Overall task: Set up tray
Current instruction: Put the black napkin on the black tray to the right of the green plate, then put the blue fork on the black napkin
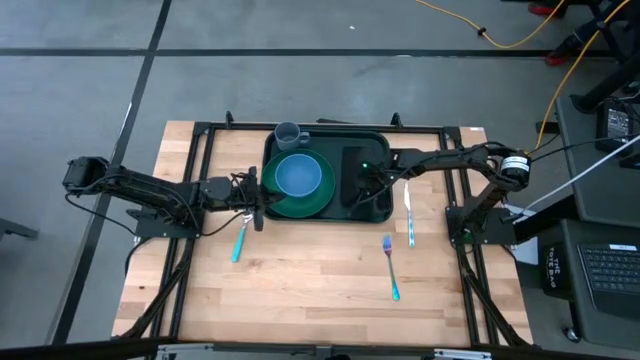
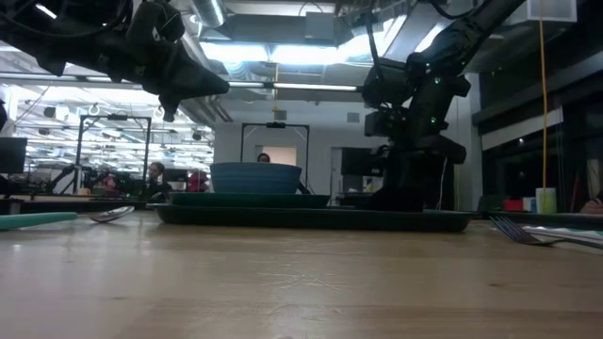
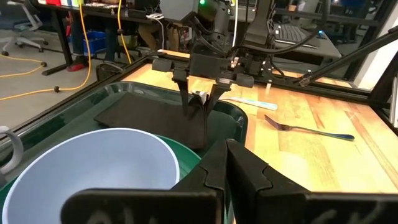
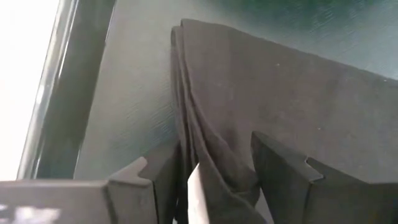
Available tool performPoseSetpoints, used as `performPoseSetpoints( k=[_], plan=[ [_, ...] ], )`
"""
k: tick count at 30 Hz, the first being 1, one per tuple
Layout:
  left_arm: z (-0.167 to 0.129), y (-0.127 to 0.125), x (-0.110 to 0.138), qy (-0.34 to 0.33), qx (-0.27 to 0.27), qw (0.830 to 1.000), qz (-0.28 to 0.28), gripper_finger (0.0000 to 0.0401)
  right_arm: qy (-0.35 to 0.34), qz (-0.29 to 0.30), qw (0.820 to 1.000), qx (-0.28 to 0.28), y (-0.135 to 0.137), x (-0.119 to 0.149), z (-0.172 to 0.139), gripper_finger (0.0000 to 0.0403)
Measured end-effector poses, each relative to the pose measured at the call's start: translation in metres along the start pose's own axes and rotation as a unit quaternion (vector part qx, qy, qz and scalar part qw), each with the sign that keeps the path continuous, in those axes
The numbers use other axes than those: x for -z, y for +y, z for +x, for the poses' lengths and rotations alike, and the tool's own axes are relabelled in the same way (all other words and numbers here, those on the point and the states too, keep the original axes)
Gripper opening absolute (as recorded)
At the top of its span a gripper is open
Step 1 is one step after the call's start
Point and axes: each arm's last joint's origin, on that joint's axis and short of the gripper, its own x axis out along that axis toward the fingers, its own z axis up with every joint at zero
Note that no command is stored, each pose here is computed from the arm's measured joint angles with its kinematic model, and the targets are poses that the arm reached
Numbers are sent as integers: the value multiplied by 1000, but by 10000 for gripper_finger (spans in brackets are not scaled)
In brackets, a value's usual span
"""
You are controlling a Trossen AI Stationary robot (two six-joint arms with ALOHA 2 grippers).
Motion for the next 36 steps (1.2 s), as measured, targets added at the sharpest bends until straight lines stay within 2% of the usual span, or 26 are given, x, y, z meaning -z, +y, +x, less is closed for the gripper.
performPoseSetpoints(
  k=[8, 18, 22, 25, 30, 36],
  plan=[
    [0, 0, 0, 0, 0, 1000, 0, 2, -13, 27, 999, -38, -6, -19, -19, 191],
    [0, 0, 0, -3, -7, 1000, 3, 2, -6, 45, 998, -34, -6, -25, -24, 191],
    [-1, 3, -3, -14, -27, 999, 14, 2, 9, 67, 998, -3, -5, -32, -29, 188],
    [-2, 5, -5, -16, -16, 999, 25, 1, 22, 61, 998, 22, -4, -40, -36, 171],
    [-7, 9, -8, -10, 22, 998, 51, 3, 7, 67, 997, 27, -1, -62, -55, 125],
    [-23, 19, -11, 9, 2, 997, 82, 2, -13, 95, 995, 24, 10, -82, -70, 61]
  ],
)
